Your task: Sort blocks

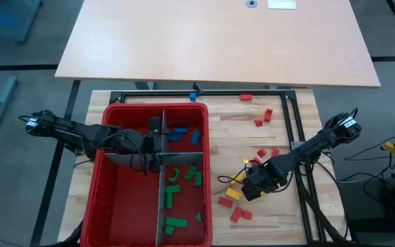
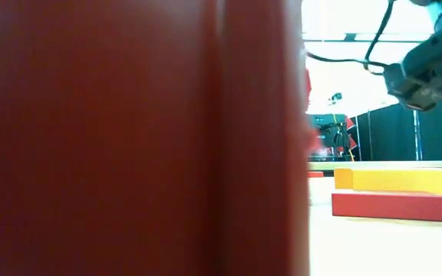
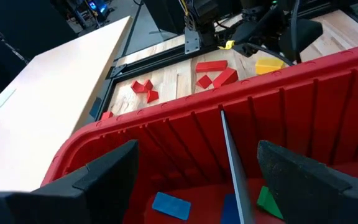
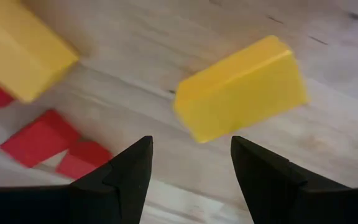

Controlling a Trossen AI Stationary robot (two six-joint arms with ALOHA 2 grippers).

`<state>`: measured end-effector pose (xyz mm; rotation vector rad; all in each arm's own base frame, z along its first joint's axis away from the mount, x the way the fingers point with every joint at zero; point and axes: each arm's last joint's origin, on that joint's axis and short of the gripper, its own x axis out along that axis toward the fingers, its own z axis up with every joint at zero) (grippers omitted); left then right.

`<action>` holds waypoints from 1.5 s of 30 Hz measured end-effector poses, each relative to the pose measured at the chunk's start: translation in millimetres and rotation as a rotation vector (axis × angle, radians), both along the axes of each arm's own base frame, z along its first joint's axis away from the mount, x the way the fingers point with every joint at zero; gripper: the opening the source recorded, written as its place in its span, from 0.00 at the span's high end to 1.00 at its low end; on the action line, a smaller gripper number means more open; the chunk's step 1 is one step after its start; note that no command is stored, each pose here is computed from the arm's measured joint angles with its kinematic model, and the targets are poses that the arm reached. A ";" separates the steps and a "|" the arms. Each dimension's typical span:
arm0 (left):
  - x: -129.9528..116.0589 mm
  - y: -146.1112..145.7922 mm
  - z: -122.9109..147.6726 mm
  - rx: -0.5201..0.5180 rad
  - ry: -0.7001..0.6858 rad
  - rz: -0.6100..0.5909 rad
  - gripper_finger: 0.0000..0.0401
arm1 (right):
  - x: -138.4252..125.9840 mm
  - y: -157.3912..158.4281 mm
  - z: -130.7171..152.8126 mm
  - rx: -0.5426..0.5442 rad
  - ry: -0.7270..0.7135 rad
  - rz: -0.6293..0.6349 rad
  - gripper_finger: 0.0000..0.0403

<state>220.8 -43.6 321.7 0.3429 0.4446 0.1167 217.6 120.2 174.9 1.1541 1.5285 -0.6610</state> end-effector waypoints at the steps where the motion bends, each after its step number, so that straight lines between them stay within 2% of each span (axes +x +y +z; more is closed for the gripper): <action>1: 0.0 0.0 -0.1 0.000 0.001 0.000 0.22 | -2.0 -0.7 -2.6 0.003 0.014 0.002 0.50; 11: 0.0 -0.1 0.0 -0.003 0.000 0.001 0.22 | -25.6 -13.6 -32.4 -0.038 0.138 -0.002 0.51; 16: 0.0 -0.1 0.0 -0.007 -0.002 0.003 0.22 | -29.6 -18.0 -37.9 -0.047 0.155 -0.012 0.51; 21: 0.0 0.0 0.1 -0.007 -0.002 0.003 0.22 | -27.1 -17.2 -35.7 -0.043 0.139 0.000 0.51; 26: 0.1 0.0 0.1 -0.007 -0.003 0.003 0.22 | -16.3 -13.7 -29.9 -0.024 0.054 0.000 0.50; 39: -0.1 0.0 -0.1 -0.007 0.000 0.003 0.22 | -8.0 -32.6 -30.4 -0.131 0.014 -0.082 0.38; 45: -0.3 0.1 -0.7 -0.005 0.006 0.003 0.22 | -5.4 -40.6 -30.8 -0.146 0.008 -0.096 0.37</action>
